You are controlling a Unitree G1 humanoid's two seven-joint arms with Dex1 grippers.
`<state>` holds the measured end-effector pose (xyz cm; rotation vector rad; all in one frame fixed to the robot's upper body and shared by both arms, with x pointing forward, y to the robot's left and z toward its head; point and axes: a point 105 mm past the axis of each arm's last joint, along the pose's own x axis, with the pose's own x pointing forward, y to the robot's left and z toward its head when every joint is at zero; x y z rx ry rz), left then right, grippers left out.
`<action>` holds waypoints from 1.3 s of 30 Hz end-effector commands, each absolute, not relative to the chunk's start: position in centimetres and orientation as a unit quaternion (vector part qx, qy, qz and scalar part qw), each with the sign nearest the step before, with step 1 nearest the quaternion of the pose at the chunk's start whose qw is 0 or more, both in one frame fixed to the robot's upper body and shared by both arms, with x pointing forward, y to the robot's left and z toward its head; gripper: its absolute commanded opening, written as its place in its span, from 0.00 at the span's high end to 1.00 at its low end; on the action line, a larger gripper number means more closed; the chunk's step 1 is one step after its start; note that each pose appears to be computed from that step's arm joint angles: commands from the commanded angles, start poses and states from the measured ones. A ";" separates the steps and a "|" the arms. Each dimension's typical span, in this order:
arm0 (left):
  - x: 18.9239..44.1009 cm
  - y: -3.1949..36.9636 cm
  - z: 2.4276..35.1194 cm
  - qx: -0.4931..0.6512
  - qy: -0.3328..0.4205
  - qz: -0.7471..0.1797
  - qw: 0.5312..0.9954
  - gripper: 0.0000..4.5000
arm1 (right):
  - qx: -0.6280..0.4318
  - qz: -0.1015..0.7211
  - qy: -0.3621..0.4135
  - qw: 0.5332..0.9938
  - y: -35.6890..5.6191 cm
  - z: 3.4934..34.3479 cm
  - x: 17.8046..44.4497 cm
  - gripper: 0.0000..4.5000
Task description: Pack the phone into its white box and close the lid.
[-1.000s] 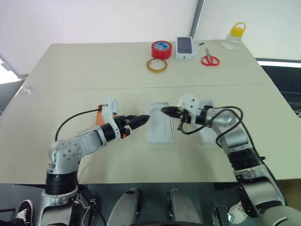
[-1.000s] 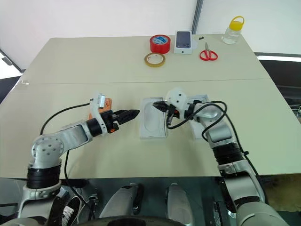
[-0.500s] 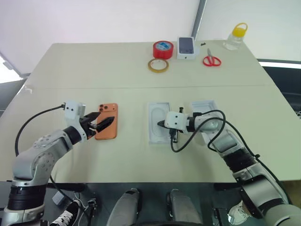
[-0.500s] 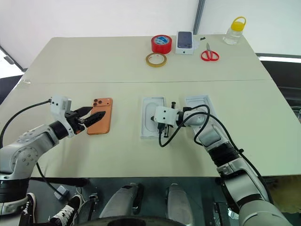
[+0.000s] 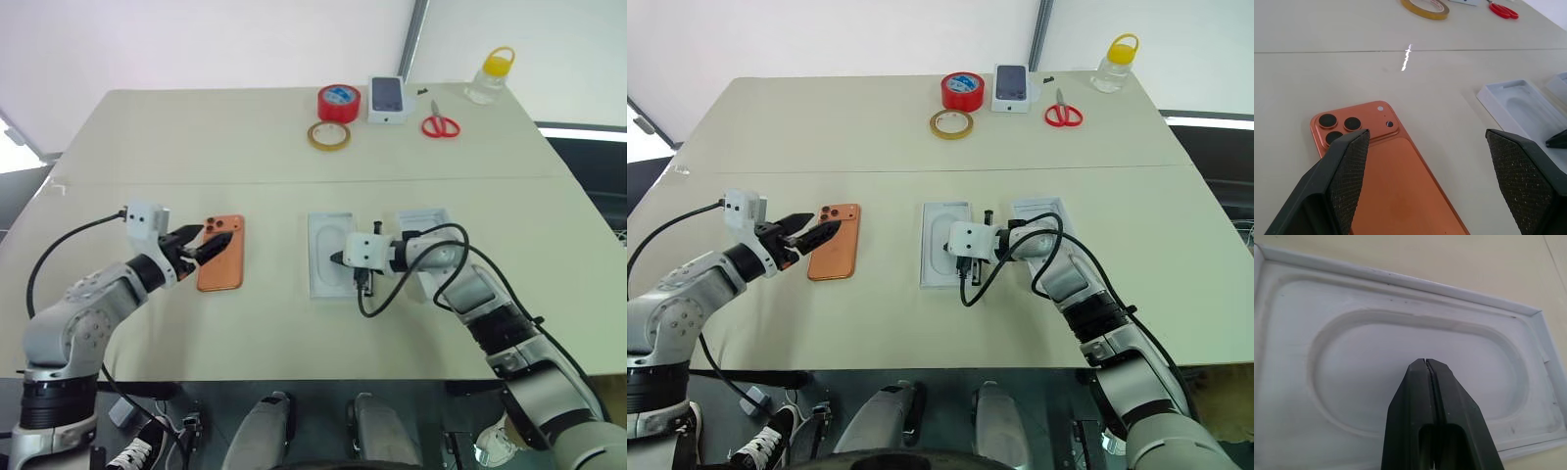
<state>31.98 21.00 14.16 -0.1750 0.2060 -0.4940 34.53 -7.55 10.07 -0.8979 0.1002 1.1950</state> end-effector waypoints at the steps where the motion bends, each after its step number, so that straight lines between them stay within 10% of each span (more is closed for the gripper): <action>1: 32.2 21.7 15.4 -0.089 0.081 -0.233 0.965 0.11 | -0.375 0.549 0.012 0.747 -6.3 12.0 34.2 1.00; 17: 32.3 27.7 13.9 -0.294 0.153 -0.145 0.932 0.11 | -0.296 0.527 -0.080 0.793 1.3 17.0 35.6 1.00; 39: 32.3 21.9 7.5 -0.286 0.304 -0.230 0.879 0.11 | -0.384 0.553 0.058 0.737 9.1 9.9 35.9 1.00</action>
